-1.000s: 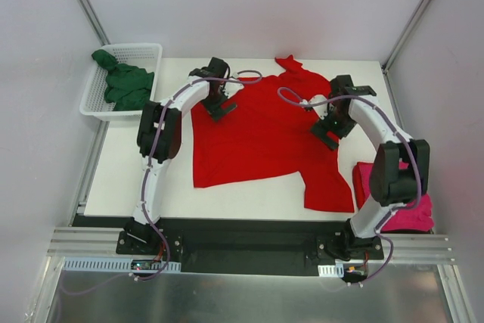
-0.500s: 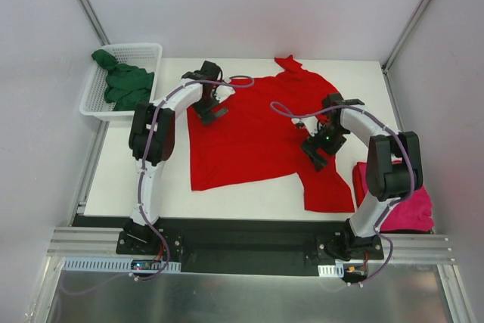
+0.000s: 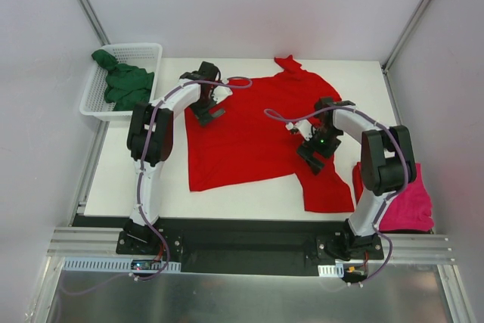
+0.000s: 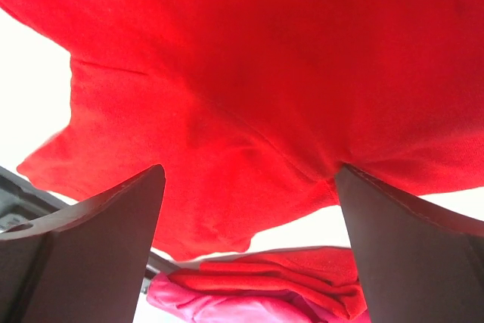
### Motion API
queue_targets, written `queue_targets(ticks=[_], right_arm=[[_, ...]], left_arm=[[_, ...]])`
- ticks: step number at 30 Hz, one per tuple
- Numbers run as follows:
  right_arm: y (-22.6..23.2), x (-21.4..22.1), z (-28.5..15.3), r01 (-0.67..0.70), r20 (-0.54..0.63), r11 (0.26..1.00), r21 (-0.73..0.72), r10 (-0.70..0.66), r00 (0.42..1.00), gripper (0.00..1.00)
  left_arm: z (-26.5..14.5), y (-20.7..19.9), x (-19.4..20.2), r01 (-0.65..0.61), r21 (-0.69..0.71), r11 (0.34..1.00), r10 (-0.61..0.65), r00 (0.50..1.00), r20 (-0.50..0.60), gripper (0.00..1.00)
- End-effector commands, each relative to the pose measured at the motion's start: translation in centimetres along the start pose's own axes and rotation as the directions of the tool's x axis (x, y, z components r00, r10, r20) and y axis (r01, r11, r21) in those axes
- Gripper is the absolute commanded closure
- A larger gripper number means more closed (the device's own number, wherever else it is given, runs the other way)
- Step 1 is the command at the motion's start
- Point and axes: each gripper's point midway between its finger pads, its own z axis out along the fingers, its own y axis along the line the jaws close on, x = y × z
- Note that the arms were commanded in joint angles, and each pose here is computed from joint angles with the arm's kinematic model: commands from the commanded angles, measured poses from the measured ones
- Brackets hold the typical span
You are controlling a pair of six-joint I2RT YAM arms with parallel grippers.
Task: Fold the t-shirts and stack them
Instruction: Flatten out the tshirt
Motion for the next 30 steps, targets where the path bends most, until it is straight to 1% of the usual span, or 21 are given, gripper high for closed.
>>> queue_targets(ticks=[1,5,12,16,21,25,30], right_arm=[[3.1,3.1,0.4,0.004,-0.127,0.991,-0.131,-0.021,0.992,0.00],[4.9,4.6,-0.9,0.016,-0.194,0.980,-0.196,-0.055,0.979,0.00],[7.2,6.2,-1.6,0.032,-0.255,0.956,-0.291,-0.110,0.961,0.00],[9.4,7.0,-2.1,0.046,-0.292,0.921,-0.387,-0.170,0.941,0.00],[10.0,6.4,-2.1,0.065,-0.283,0.922,-0.381,-0.184,0.941,0.00],[10.5,6.1,-2.3,0.069,-0.279,0.919,-0.387,-0.188,0.942,0.00],[11.6,5.6,-2.7,0.071,-0.273,0.907,-0.416,-0.199,0.941,0.00]], left_arm=[[-3.0,1.7,-0.2,-0.023,-0.059,0.998,0.024,1.000,0.019,0.01],[-3.0,1.9,-0.2,-0.021,-0.063,0.998,0.022,1.000,0.019,0.01],[-2.8,1.7,0.0,-0.018,-0.057,0.998,0.018,1.000,0.014,0.01],[-2.6,1.7,0.8,-0.026,-0.052,0.998,0.026,1.000,-0.003,0.01],[-2.2,1.0,2.9,-0.044,-0.023,0.999,0.043,0.998,-0.043,0.01],[-1.8,0.7,5.2,-0.031,-0.001,1.000,0.031,0.996,-0.083,0.01],[-2.1,0.2,7.4,-0.011,0.016,1.000,0.013,0.994,-0.107,0.01]])
